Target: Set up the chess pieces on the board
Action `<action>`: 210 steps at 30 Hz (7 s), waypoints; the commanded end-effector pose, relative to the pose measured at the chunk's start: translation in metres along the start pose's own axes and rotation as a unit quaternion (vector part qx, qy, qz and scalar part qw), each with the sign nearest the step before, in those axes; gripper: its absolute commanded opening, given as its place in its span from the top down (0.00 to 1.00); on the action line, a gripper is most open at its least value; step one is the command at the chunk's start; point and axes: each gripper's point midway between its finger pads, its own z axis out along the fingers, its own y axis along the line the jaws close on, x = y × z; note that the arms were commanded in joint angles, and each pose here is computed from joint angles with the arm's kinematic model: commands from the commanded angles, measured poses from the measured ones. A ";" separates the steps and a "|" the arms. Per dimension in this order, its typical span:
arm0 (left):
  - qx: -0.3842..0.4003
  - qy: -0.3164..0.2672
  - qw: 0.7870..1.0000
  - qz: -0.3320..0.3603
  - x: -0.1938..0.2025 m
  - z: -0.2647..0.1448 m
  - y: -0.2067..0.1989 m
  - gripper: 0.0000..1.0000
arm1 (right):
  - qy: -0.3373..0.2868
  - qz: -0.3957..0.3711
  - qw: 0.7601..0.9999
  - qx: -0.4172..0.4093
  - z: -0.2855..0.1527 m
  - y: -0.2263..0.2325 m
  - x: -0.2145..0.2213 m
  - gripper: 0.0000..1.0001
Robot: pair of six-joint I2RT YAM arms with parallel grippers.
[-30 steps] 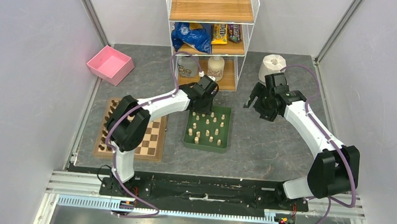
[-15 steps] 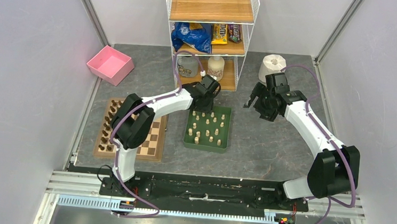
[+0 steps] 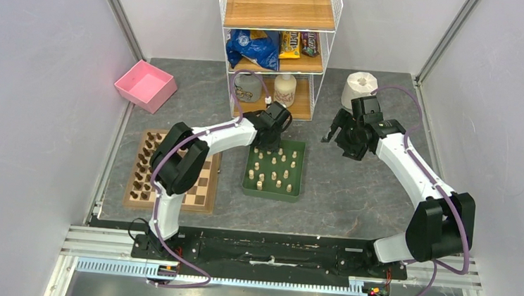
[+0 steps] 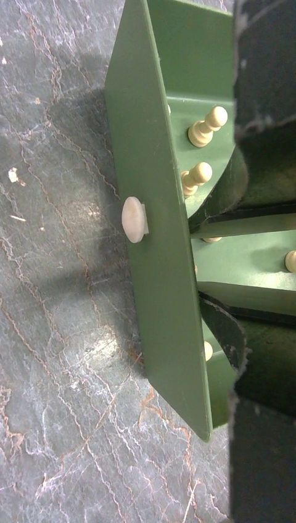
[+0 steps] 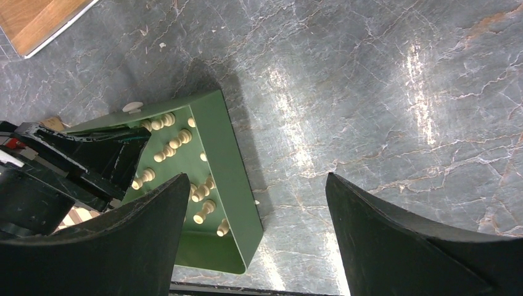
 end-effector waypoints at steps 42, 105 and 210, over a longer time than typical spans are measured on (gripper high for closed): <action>-0.043 -0.143 0.988 -0.037 -0.050 -0.125 0.056 0.98 | 0.000 -0.001 1.000 -0.024 -0.002 0.014 -0.011 0.11; -0.184 -0.035 0.968 -0.166 0.005 -0.046 0.243 0.97 | 0.009 0.007 1.000 -0.028 0.001 0.017 -0.010 0.11; 0.040 -0.087 0.995 -0.036 -0.032 -0.067 0.007 0.56 | 0.007 0.010 1.000 -0.024 0.001 0.014 -0.007 0.09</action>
